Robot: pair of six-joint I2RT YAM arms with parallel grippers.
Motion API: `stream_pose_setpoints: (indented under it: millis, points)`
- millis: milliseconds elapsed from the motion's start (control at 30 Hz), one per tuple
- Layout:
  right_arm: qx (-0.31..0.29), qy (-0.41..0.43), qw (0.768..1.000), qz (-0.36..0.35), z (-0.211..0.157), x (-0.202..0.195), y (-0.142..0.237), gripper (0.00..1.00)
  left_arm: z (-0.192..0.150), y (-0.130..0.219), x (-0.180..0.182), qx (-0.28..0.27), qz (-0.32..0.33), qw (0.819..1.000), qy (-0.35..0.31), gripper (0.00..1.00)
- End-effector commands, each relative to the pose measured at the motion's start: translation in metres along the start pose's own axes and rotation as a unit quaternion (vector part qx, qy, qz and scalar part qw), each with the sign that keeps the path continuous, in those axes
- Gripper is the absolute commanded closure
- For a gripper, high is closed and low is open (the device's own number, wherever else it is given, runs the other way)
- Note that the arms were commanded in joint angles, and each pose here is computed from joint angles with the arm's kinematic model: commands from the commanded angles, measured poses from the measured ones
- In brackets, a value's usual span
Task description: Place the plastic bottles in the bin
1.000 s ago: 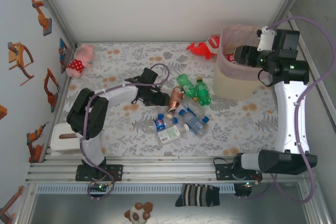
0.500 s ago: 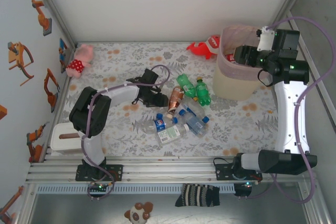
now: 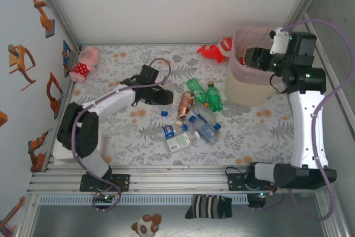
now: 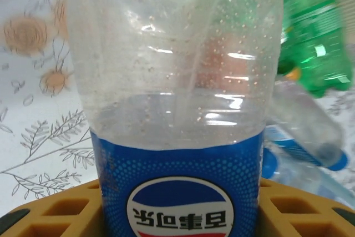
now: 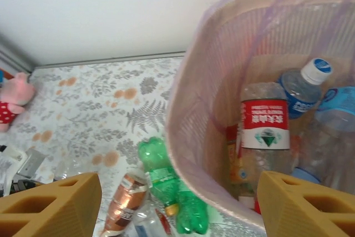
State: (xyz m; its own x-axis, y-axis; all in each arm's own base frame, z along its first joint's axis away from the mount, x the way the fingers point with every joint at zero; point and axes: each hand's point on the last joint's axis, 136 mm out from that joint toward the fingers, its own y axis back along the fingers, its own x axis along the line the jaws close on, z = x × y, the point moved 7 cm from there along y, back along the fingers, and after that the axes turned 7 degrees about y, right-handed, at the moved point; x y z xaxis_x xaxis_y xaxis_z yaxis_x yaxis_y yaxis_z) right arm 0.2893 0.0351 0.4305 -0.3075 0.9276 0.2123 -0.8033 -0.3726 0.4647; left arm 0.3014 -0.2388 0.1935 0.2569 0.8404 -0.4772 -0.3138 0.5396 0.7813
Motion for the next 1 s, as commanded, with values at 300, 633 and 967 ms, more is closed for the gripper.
stream_pose_setpoints:
  millis: [300, 633, 967]
  points:
    - [-0.140, 0.059, 0.963, 0.223, 0.020, 0.073, 0.024, 0.27, 0.025, 0.121, -0.086, -0.170, -0.242, 0.941, -0.164, 0.50]
    - [-0.167, 0.130, 0.904, 0.371, 0.017, 0.143, 0.031, 0.26, 0.010, 0.192, -0.123, -0.233, -0.389, 0.851, -0.264, 0.50]
    - [-0.163, 0.153, 0.866, 0.448, 0.021, 0.194, 0.025, 0.20, -0.007, 0.209, -0.143, -0.207, -0.464, 0.804, -0.309, 0.50]
